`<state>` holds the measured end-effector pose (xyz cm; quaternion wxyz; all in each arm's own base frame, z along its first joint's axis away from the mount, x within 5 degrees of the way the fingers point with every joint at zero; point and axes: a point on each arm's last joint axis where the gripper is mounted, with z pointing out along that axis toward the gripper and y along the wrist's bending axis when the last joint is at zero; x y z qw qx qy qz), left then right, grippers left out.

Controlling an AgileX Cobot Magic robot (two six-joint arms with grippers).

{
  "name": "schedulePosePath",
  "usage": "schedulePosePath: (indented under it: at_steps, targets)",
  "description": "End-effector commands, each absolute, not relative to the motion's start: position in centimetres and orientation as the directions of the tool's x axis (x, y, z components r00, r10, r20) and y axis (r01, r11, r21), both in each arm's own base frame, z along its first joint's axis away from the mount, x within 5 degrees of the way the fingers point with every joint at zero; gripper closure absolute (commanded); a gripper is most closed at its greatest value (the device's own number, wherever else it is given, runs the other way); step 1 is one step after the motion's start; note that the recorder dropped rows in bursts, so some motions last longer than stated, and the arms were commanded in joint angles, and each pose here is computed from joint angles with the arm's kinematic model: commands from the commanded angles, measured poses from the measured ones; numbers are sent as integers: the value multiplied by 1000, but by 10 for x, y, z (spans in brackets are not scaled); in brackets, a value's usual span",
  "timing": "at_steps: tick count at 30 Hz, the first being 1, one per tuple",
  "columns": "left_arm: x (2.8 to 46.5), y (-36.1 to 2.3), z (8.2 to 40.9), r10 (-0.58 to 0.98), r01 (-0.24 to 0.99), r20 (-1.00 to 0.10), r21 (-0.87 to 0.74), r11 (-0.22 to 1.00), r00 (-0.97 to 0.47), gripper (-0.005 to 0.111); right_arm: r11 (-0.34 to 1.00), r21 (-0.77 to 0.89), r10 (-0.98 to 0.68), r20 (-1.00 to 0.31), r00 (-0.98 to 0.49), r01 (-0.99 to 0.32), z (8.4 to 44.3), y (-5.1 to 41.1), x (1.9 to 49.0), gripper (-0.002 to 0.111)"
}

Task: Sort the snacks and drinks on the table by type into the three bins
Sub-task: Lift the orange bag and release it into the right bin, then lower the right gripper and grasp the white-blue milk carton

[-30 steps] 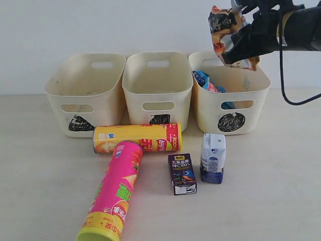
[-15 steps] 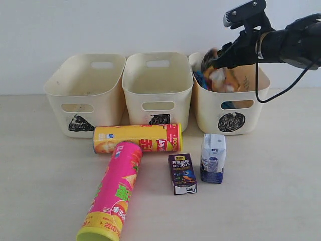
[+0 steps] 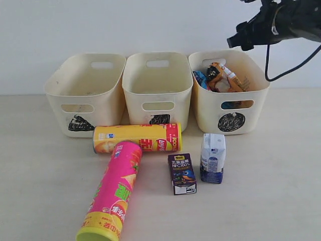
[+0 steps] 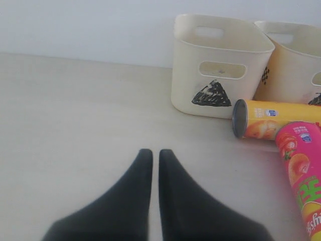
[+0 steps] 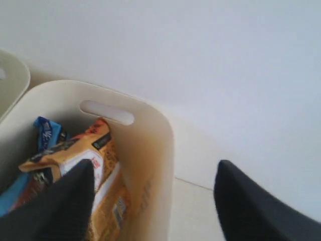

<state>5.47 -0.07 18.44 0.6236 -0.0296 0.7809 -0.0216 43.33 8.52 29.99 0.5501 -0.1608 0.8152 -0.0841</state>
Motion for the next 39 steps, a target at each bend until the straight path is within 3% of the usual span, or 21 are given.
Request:
schedulePosePath:
  at_steps: [1, 3, 4, 11, 18, 22, 29, 31, 33, 37, 39]
  targets:
    - [55, -1, 187, -81, -21, -976, -79, 997, -201, 103, 820, -540, -566, -717, -407, -189, 315, 96, 412, 82]
    - [55, -1, 187, -81, -21, -976, -79, 997, -201, 103, 758, -609, -639, -623, -452, -232, 315, 100, 403, 103]
    - [55, -1, 187, -81, -21, -976, -79, 997, -201, 103, 732, -630, -663, -572, -483, -259, 313, 100, 399, 108]
    - [55, -1, 187, -81, -21, -976, -79, 997, -201, 103, 738, -507, -648, -346, -679, -446, 297, 95, 371, 107]
    - [55, -1, 187, -81, -21, -976, -79, 997, -201, 103, 846, -176, -519, -483, -705, -503, 325, 113, 337, 107]
    - [55, -1, 187, -81, -21, -976, -79, 997, -201, 103, 851, -28, -472, -478, -741, -524, 335, 124, 317, 107]
    - [55, -1, 187, -81, -21, -976, -79, 997, -201, 103, 775, -22, -584, -407, -702, -632, 305, 158, 289, 106]
    - [55, -1, 187, -81, -21, -976, -79, 997, -201, 103, 776, -38, -588, -405, -700, -630, 297, 161, 287, 98]
    - [55, -1, 187, -81, -21, -976, -79, 997, -201, 103, 795, -25, -560, -412, -719, -606, 292, 161, 287, 83]
    - [55, -1, 187, -81, -21, -976, -79, 997, -201, 103, 825, -5, -514, -424, -746, -565, 289, 163, 291, 32]
    - [55, -1, 187, -81, -21, -976, -79, 997, -201, 103, 825, -5, -513, -425, -746, -565, 285, 164, 294, 18]
